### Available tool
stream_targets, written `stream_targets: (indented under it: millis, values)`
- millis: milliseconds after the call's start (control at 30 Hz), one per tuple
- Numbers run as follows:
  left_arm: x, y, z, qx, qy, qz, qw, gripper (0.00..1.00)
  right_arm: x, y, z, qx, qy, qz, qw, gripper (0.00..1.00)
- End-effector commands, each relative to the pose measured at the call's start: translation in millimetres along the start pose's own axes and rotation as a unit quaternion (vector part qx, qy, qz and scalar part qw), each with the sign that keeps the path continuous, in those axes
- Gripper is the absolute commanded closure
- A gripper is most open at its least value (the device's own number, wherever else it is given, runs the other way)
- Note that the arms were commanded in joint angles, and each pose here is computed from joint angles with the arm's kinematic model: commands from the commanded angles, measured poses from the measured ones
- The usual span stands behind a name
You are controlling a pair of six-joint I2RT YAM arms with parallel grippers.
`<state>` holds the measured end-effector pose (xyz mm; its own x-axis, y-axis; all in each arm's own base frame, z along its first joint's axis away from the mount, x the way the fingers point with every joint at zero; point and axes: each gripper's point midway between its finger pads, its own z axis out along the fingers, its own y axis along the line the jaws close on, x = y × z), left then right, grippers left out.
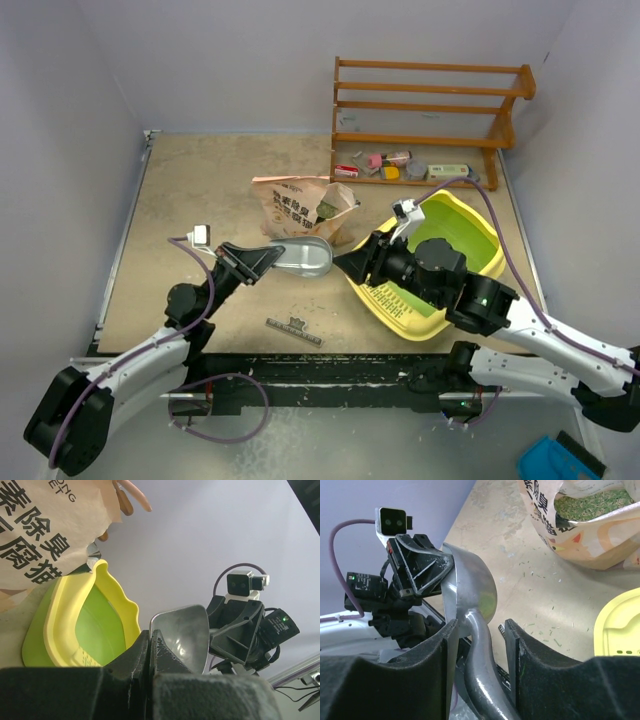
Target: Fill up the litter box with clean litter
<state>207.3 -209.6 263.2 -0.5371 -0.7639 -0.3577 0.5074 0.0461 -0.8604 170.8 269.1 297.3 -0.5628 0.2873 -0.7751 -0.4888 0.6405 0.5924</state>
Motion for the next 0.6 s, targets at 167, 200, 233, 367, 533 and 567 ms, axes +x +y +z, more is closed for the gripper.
stream_targets:
  millis: [167, 200, 233, 367, 533, 567]
  values:
    - [-9.3, -23.7, 4.1, 0.042, -0.021, -0.001, 0.999, 1.0, -9.8, 5.9, -0.1, -0.007, -0.015, -0.002, 1.0, 0.76]
    - [-8.6, -23.5, 4.4, 0.042, -0.019, -0.001, 0.999, 1.0, -9.2, 4.9, -0.1, -0.004, -0.014, -0.004, 1.0, 0.8]
    - [-8.1, -22.7, 4.7, 0.041, -0.018, -0.001, 0.999, 1.0, -9.2, 4.2, -0.3, -0.003, -0.013, -0.005, 1.0, 0.85]
    - [-4.2, -20.0, 7.0, 0.036, -0.006, 0.006, 0.999, 0.94, -8.9, 0.4, -1.4, 0.007, -0.012, -0.008, 1.0, 1.0]
    - [4.0, -17.3, 14.1, 0.019, 0.029, 0.032, 0.999, 0.61, -9.7, -7.3, -7.8, 0.027, -0.008, -0.014, 0.999, 1.0]
    - [7.2, -12.7, 15.4, 0.006, 0.042, 0.041, 0.998, 0.56, -10.1, -9.6, -10.7, 0.032, -0.009, -0.015, 0.999, 1.0]
